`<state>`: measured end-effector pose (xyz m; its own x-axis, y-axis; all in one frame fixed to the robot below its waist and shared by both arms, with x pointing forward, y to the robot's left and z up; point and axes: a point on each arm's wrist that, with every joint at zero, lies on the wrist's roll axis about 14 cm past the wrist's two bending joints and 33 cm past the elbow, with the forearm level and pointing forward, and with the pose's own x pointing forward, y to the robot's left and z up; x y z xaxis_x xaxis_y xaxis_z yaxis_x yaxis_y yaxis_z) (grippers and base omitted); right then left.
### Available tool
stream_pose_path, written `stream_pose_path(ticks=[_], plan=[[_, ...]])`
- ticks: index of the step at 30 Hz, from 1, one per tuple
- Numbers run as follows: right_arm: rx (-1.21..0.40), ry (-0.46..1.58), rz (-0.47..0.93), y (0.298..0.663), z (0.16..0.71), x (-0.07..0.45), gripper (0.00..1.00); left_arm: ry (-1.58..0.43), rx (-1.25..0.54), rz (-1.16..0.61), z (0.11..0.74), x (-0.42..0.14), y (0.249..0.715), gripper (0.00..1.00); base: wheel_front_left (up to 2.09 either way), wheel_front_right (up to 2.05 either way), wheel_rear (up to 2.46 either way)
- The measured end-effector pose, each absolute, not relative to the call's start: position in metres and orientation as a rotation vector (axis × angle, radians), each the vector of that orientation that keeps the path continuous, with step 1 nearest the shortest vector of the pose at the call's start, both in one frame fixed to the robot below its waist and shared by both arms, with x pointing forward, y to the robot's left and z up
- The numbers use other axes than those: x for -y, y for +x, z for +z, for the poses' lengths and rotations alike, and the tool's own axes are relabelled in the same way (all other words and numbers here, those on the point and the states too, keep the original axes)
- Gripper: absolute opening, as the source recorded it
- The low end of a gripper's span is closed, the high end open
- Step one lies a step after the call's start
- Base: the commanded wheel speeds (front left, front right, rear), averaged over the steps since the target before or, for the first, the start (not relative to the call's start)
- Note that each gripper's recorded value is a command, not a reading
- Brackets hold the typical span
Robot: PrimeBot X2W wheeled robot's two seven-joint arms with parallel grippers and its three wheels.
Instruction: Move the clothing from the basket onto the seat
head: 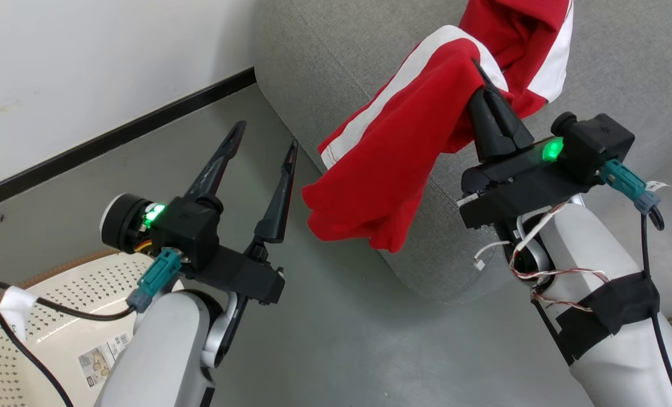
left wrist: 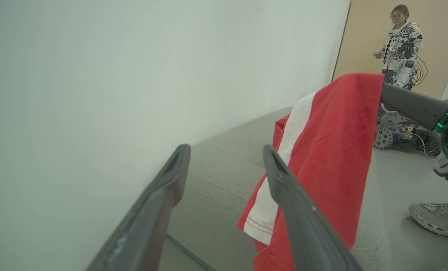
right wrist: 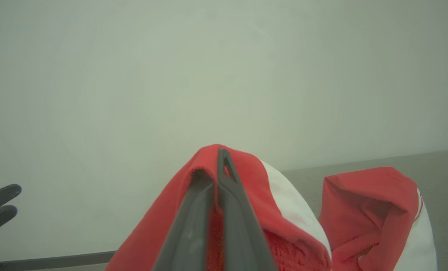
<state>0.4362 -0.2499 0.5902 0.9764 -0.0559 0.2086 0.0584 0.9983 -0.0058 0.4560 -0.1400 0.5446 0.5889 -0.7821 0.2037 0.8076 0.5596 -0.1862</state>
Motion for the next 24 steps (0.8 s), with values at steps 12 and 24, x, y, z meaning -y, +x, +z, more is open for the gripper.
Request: stream_pose_path(ticks=[12,24], plan=[[0.217,-0.036,-0.136,0.429,0.594,0.278,0.00,-0.284,0.083,-1.008,0.542,0.163,0.447,1.00,0.00,0.00,0.00],[0.261,-0.121,-0.194,0.443,0.625,0.319,0.00,-0.280,0.048,-0.999,0.525,0.159,0.454,1.00,0.00,0.00,0.00]])
